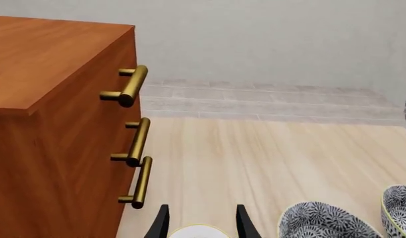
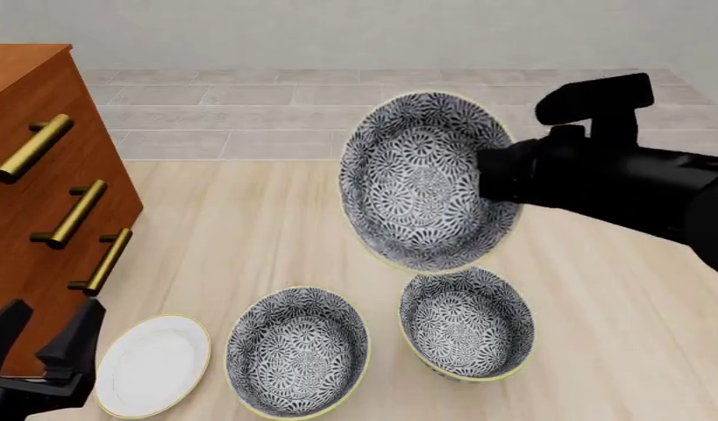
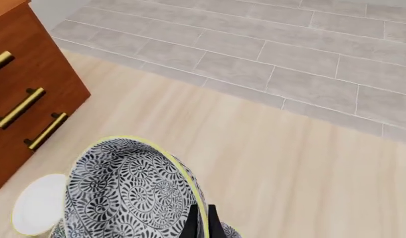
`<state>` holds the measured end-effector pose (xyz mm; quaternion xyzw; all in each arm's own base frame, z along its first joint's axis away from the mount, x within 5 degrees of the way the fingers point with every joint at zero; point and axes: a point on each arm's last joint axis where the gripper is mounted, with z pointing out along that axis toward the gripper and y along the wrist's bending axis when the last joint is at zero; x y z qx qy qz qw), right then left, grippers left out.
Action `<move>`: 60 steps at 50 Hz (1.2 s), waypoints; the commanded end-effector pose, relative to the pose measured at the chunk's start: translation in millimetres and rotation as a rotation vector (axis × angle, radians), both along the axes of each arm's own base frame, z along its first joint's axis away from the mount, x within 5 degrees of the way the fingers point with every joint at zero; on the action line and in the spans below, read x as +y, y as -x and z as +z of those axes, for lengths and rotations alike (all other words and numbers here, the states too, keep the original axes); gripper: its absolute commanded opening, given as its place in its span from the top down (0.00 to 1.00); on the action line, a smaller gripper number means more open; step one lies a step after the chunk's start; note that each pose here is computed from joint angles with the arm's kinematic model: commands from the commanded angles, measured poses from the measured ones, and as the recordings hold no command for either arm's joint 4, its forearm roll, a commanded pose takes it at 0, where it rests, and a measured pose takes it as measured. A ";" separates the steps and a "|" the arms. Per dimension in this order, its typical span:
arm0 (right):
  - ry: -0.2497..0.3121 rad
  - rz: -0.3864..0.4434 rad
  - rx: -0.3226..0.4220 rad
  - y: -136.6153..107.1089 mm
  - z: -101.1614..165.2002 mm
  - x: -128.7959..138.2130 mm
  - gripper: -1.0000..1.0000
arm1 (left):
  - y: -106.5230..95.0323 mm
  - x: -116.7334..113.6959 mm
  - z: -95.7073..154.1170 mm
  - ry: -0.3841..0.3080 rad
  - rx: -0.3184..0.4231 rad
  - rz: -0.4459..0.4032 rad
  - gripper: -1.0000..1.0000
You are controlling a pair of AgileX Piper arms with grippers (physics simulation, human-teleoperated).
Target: Stack the bowl at the front on the bowl in the middle.
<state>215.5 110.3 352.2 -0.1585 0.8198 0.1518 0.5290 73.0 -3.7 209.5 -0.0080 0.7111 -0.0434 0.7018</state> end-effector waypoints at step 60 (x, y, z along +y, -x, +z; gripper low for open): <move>-0.045 -0.202 0.152 6.4 -95.1 -41.4 1.00 | -1.9 0.2 -1.2 0.013 0.018 0.004 0.00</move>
